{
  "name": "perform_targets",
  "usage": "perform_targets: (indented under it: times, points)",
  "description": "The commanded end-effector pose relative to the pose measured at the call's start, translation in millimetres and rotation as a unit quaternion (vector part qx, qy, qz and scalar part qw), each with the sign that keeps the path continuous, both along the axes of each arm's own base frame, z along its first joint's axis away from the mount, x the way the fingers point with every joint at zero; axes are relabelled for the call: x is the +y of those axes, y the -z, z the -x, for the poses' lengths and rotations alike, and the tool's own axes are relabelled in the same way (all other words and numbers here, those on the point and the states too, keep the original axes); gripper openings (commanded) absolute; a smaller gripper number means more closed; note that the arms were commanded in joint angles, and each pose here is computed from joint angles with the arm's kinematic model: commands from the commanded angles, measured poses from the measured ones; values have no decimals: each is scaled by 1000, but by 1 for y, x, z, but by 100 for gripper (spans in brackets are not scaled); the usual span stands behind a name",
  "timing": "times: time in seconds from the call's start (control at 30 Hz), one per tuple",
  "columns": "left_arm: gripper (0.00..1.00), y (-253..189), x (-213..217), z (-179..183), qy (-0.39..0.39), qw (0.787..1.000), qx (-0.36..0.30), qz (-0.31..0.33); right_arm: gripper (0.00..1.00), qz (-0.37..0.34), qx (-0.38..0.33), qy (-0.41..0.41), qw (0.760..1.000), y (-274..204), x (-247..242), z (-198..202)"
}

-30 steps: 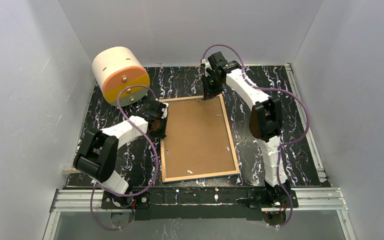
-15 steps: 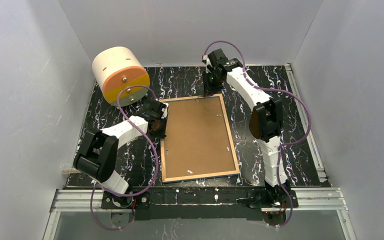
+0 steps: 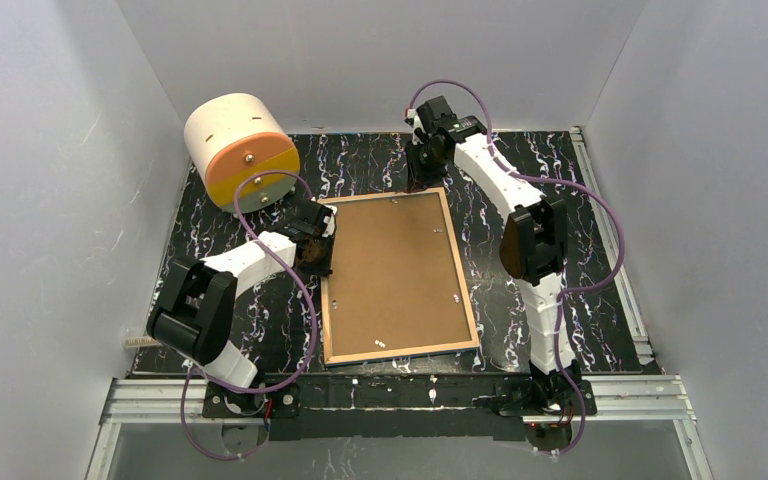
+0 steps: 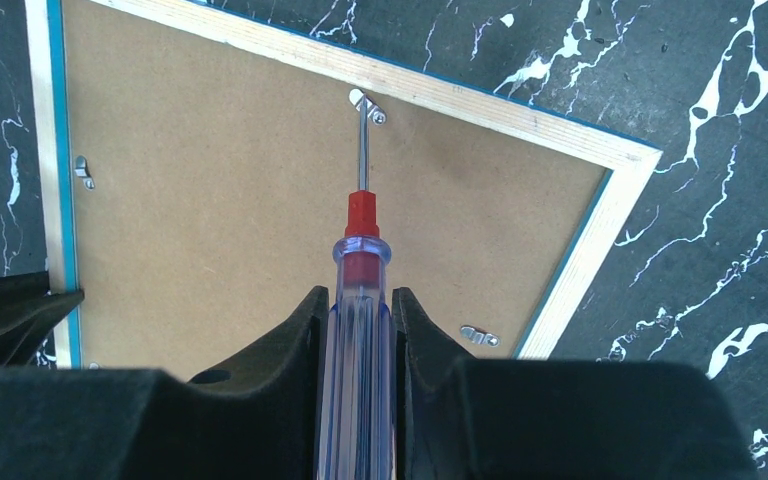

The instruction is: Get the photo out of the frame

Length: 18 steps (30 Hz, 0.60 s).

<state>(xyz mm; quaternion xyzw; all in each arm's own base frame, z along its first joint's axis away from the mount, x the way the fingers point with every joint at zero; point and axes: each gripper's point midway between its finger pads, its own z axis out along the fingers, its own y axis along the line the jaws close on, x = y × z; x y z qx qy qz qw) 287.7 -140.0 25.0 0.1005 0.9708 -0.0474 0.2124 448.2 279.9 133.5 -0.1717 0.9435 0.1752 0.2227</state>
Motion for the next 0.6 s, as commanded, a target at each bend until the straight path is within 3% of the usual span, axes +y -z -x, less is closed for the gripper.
perform_targets:
  times: [0.0,0.57]
  points:
    - [0,23,13,32,45,996,67,-38,1,-6,-4,3,1000,3,1,-4]
    - [0,24,13,33,46,996,69,-38,1,-6,22,-9,1000,27,4,-1]
